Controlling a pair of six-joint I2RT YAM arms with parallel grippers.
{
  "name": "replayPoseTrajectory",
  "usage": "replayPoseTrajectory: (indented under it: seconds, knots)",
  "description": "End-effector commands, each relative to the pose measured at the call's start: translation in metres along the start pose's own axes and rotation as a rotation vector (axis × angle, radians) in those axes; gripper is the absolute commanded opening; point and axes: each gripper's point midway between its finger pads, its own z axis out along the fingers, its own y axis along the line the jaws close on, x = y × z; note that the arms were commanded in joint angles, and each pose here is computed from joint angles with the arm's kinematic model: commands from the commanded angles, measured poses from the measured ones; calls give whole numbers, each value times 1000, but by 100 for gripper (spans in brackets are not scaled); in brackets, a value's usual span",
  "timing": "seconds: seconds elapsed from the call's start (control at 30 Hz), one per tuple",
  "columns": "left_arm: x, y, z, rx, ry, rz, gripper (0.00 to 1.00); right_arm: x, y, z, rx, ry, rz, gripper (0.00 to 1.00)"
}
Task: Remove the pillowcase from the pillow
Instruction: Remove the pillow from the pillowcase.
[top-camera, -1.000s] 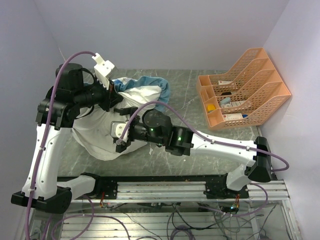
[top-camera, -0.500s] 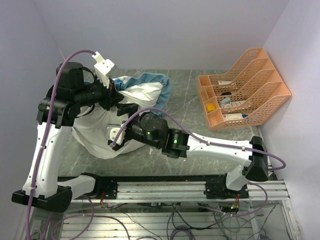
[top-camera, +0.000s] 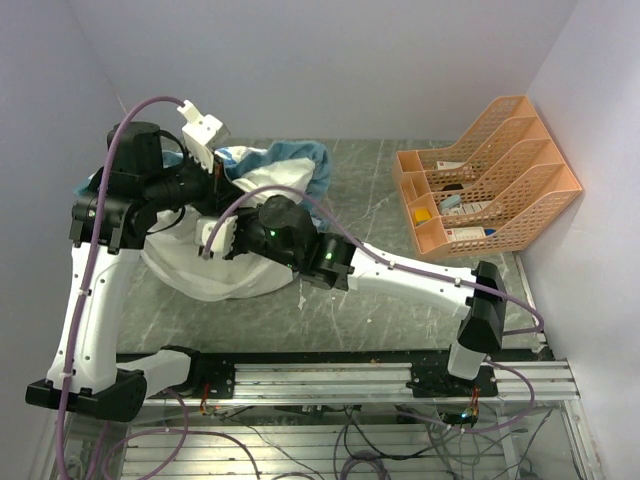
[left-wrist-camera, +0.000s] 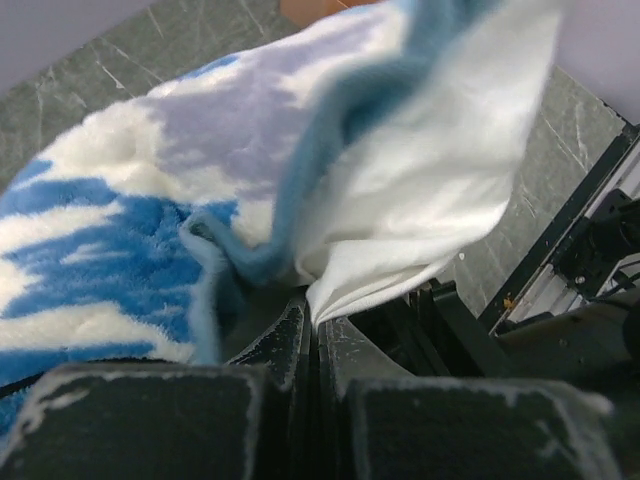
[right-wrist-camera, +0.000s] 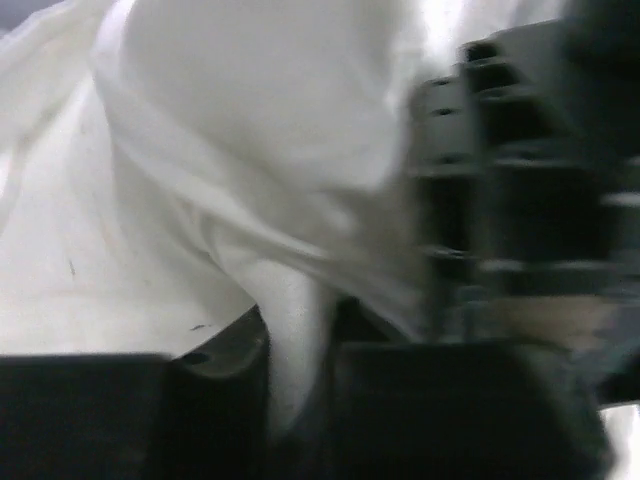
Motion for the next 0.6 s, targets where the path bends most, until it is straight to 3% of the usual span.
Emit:
replayPoseTrajectory:
  seconds: [0.0,0.17,0.57]
  knots:
    - [8,-27,-8,96,46,-83,7,18,18,5,-70,22,133,0]
    - [-8,-15,-12,28,7,-5,7,-12,35,-24,-157,-141,268,0]
    - [-74,3,-32,-105,-156,172,7,-38,141,-58,-389,-238,422,0]
